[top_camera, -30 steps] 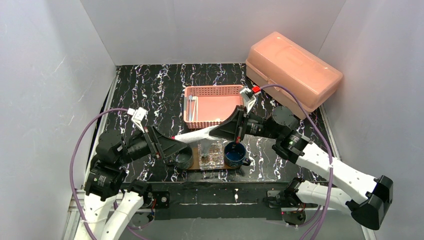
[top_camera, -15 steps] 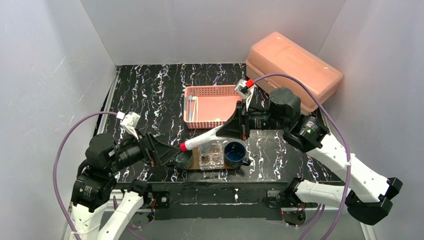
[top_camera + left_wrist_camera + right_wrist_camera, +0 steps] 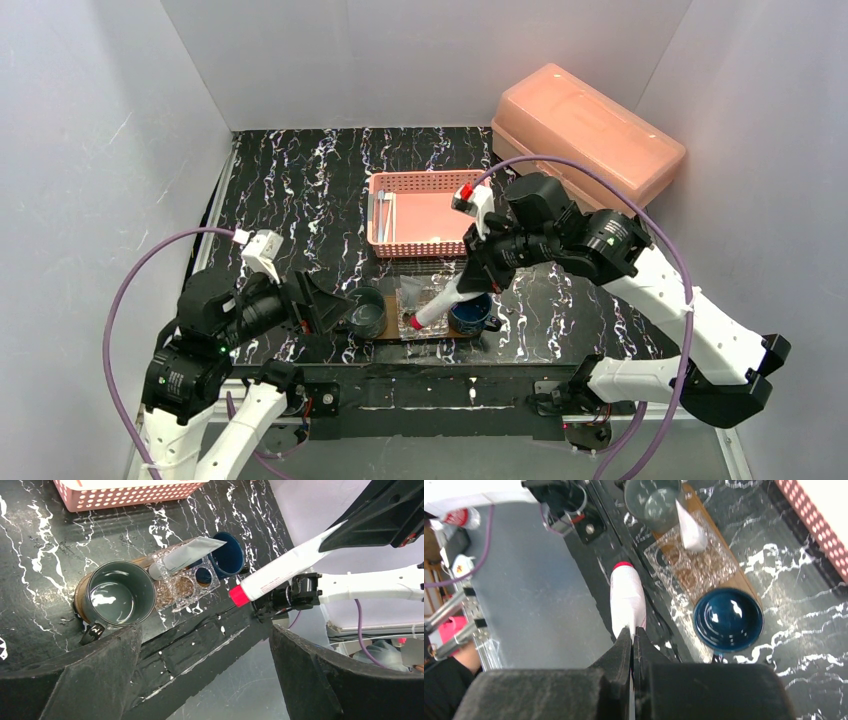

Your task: Prepare toiletry sets of a toothbrush and toothpaste on the tray

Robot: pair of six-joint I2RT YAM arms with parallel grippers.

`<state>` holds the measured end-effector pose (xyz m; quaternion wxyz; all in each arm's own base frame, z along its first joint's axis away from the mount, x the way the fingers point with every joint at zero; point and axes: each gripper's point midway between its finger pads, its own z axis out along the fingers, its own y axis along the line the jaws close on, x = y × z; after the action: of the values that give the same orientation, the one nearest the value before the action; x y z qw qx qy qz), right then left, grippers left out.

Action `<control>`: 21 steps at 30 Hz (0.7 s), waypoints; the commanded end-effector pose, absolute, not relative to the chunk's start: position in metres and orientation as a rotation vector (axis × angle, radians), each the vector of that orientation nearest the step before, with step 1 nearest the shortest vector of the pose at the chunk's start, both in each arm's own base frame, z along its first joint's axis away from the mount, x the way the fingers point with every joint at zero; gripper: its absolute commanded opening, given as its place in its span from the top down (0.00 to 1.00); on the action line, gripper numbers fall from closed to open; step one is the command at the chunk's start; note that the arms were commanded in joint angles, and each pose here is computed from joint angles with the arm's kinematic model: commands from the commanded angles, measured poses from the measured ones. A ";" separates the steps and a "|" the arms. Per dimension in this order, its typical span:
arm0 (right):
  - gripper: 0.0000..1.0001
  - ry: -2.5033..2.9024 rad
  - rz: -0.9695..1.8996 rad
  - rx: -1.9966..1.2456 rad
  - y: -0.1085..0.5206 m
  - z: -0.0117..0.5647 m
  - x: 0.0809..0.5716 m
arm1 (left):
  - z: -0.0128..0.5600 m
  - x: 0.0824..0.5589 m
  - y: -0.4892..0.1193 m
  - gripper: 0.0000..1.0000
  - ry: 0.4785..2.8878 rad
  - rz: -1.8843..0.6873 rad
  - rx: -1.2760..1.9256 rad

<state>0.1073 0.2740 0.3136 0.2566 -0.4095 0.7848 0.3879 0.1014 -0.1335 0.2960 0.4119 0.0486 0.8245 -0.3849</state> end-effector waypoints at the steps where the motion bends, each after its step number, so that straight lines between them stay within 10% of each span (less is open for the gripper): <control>1: 0.99 2.154 0.917 -1.178 0.259 0.312 0.104 | 0.279 0.105 -0.130 0.02 2.124 -0.918 0.132; 21: 0.99 2.149 0.405 -1.134 0.279 0.303 0.142 | 0.231 0.117 -0.120 0.02 2.214 -0.803 0.108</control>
<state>0.1242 0.2757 0.2803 0.2759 -0.4574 0.8274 0.1733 0.1153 -0.1227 0.2402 0.3798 0.0387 0.8647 -0.3265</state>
